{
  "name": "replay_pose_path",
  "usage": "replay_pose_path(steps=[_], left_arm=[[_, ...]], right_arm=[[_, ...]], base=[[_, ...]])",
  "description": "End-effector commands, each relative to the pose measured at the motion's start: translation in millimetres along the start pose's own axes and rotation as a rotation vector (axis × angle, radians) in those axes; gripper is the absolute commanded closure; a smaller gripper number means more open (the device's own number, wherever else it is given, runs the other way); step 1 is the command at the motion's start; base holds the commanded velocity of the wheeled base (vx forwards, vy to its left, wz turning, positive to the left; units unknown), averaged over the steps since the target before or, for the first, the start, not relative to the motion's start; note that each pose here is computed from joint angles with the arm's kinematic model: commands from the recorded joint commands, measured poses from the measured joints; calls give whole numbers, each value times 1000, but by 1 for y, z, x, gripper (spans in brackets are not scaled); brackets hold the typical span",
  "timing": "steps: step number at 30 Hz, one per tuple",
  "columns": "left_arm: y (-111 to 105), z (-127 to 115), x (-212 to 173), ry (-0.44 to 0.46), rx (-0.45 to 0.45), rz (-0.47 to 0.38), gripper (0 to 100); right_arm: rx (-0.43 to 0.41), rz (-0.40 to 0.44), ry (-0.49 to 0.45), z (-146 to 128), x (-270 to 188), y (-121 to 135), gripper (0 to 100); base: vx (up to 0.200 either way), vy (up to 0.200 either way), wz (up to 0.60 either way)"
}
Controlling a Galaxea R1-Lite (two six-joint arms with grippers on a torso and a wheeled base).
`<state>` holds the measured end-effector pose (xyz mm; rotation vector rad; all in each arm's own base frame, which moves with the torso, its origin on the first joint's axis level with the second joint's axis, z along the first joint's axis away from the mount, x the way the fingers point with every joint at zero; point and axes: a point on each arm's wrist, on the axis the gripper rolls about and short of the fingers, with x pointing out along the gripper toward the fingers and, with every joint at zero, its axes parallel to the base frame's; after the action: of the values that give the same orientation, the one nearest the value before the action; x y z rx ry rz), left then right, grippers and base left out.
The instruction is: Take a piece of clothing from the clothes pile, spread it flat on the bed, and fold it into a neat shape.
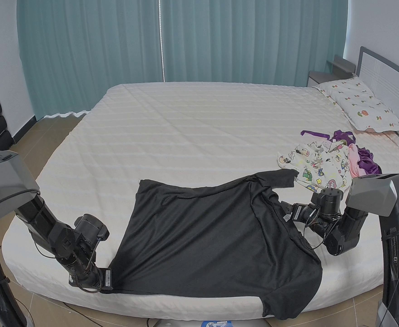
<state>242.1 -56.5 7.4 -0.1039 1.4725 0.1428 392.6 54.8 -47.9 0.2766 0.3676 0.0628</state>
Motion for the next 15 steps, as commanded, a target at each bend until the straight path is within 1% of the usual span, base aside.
replay_pose_path(steps=[1, 3, 5, 6, 10, 12, 13, 14, 15], left_arm=[[3, 2, -4, -12, -8, -1, 100], [4, 6, -5, -34, -20, -9, 100], [4, 6, -5, -35, -20, -11, 100], [3, 8, -5, -39, -29, -13, 0], [3, 17, -9, -79, -45, -26, 0], [5, 28, -18, -154, -98, -63, 0], [3, 36, -22, -200, -145, -95, 0], [2, 38, -23, -216, -164, -106, 0], [0, 43, -24, -247, -205, -134, 0]], right_arm=[[-2, 4, 2, -1, 1, 1, 0], [-4, 11, 6, -4, 2, 4, 0], [-7, 15, 10, -5, 1, 6, 0], [-8, 18, 11, -5, 1, 8, 0], [-10, 24, 10, -6, 1, 10, 0], [-14, 40, -16, -4, 3, 17, 0], [-14, 49, -29, -2, 6, 20, 0], [-14, 53, -37, 0, 7, 21, 0], [-13, 55, -48, 1, 10, 23, 0]], base=[[0, 0, 0], [0, 0, 0], [0, 0, 0], [0, 0, 0], [0, 0, 0], [0, 0, 0], [0, 0, 0], [0, 0, 0], [0, 0, 0]])
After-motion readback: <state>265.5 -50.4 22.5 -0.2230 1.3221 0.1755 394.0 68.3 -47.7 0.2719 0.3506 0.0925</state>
